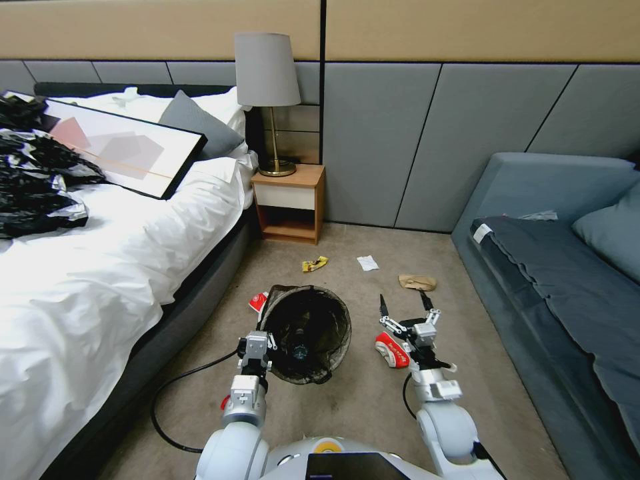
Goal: Pick up the trash bin, then pick up the garbage from the floor and place it into the trash bin.
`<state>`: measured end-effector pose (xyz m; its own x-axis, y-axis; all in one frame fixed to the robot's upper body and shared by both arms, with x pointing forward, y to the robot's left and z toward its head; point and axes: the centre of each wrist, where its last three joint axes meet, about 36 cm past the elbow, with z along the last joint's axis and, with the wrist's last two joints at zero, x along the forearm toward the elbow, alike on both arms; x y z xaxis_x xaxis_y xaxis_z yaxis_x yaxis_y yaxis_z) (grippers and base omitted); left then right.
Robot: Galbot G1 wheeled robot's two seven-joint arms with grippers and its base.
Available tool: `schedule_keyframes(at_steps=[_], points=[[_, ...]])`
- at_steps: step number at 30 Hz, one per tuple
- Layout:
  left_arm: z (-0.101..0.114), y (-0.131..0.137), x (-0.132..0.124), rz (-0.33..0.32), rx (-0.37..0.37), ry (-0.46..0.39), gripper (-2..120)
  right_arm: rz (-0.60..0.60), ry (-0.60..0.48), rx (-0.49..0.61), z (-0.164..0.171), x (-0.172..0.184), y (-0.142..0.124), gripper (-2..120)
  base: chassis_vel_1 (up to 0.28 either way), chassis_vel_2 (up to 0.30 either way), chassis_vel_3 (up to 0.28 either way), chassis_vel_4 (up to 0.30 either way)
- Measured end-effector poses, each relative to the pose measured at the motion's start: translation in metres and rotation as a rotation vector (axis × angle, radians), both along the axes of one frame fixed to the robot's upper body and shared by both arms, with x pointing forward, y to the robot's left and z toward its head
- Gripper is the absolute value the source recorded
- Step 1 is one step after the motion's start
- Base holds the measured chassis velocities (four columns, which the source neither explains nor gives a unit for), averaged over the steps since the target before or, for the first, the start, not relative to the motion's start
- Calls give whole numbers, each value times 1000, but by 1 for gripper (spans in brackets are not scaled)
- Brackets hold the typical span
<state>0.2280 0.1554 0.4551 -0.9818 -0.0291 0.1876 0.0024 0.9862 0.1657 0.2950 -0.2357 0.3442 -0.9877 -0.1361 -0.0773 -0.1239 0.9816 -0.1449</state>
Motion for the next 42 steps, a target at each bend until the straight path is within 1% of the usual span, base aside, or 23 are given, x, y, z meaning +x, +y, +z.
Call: schedule_keyframes(at_steps=[2,3,5,6,8,9,13,14,16,17,20,21,24,26,33,34,37,42], points=[[0,0,0,0,0,1,0,-1,62,-3,-9,4,-4,100,0,0,0,0],[0,0,0,0,0,1,0,-1,62,-3,-9,4,-4,100,0,0,0,0],[0,0,0,1,0,0,0,-2,109,-7,-16,9,-8,100,0,0,0,0],[0,0,0,1,0,0,0,-2,109,-7,-16,9,-8,100,0,0,0,0],[0,-1,0,-1,-1,0,0,-10,199,-16,-25,16,-13,100,0,0,0,0],[0,-1,0,-1,-1,0,0,-10,199,-16,-25,16,-13,100,0,0,0,0],[1,-1,-1,0,0,-1,0,9,328,-32,-39,21,-20,100,0,0,0,0],[1,-1,-1,0,0,-1,0,9,328,-32,-39,21,-20,100,0,0,0,0],[1,0,-1,0,0,-3,0,14,412,-71,-52,23,-26,100,0,0,0,0],[1,0,-1,0,0,-3,0,14,412,-71,-52,23,-26,100,0,0,0,0],[1,0,-1,-1,-1,-8,0,25,510,-99,-64,25,-34,100,0,0,0,0],[1,0,-1,-1,-1,-8,0,25,510,-99,-64,25,-34,100,0,0,0,0],[2,0,-1,-1,-2,-11,0,26,575,-115,-73,29,-41,100,0,0,0,0],[2,0,-1,-2,-1,-12,0,27,591,-119,-76,30,-44,100,0,0,0,0],[3,-1,-2,-4,-3,-14,0,25,681,-143,-105,38,-60,100,0,0,0,0],[3,-1,-2,-4,-3,-14,0,25,681,-143,-105,38,-60,100,0,0,0,0],[3,0,-3,-2,-1,-12,0,22,710,-158,-119,42,-69,100,0,0,0,0],[3,-1,-4,1,0,-12,0,19,708,-162,-125,49,-74,100,0,0,0,0]])
